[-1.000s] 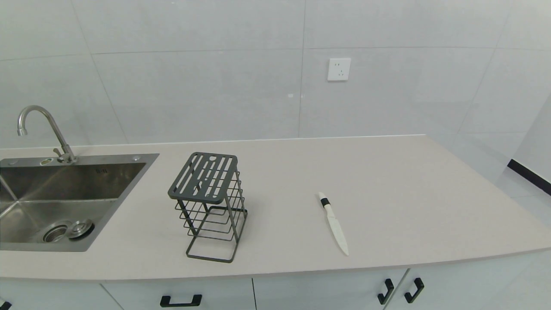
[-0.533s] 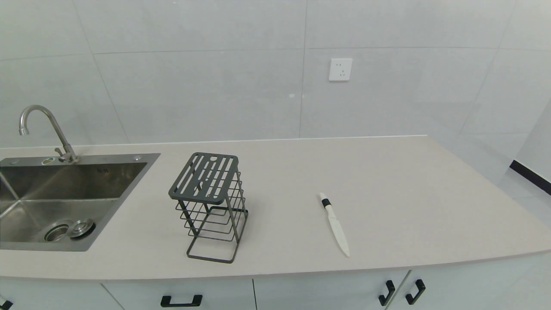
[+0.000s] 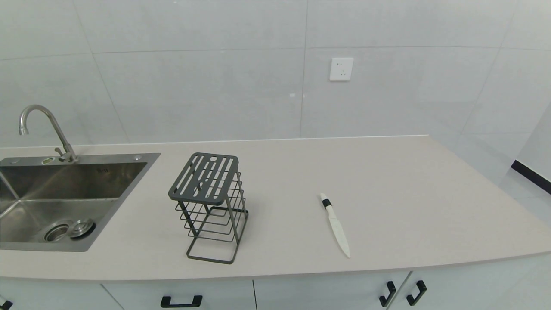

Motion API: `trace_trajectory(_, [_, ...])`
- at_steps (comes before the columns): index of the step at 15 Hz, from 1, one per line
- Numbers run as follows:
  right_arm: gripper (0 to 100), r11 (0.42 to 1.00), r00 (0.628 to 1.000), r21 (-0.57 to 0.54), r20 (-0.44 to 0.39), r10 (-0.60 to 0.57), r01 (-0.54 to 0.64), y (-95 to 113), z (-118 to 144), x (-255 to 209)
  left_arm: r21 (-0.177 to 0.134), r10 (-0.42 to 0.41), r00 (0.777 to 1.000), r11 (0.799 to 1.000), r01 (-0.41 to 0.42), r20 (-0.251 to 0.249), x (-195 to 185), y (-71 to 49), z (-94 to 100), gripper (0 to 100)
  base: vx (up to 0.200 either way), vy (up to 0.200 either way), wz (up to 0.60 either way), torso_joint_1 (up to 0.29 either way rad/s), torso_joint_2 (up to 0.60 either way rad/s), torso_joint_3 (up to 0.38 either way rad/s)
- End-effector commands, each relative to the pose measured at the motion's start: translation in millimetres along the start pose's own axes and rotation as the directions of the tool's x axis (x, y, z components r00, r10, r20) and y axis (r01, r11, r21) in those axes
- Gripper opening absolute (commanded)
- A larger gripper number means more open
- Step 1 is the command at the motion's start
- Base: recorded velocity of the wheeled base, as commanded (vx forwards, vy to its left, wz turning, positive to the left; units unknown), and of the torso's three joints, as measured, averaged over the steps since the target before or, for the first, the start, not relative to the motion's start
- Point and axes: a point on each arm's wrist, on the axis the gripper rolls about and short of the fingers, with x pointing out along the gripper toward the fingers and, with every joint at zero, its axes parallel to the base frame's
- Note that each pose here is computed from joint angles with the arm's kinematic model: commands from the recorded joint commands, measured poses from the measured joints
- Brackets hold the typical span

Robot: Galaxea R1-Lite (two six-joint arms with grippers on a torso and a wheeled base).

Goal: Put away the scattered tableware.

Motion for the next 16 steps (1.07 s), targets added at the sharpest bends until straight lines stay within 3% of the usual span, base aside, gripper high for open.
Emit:
trace_trajectory(1, [100,1.000,1.000,0.000,0.000,0.000,0.000,0.0,0.2,0.0,-0.001,0.001,1.000,1.000,-0.001,-0.001,0.1,0.0,0.1,100,0.000,0.000,0.00,0.000,0.00,0.000])
trace_trajectory(12, [100,1.000,1.000,-0.002,0.000,-0.002,0.002,0.0,0.2,0.0,0.002,0.001,1.000,1.000,-0.001,-0.001,0.1,0.0,0.1,100,0.000,0.000,0.00,0.000,0.00,0.000])
trace_trajectory(16, [100,1.000,1.000,-0.002,0.000,-0.002,0.002,0.0,0.2,0.0,0.002,0.001,1.000,1.000,-0.001,-0.001,0.1,0.0,0.1,100,0.000,0.000,0.00,0.200,0.00,0.202])
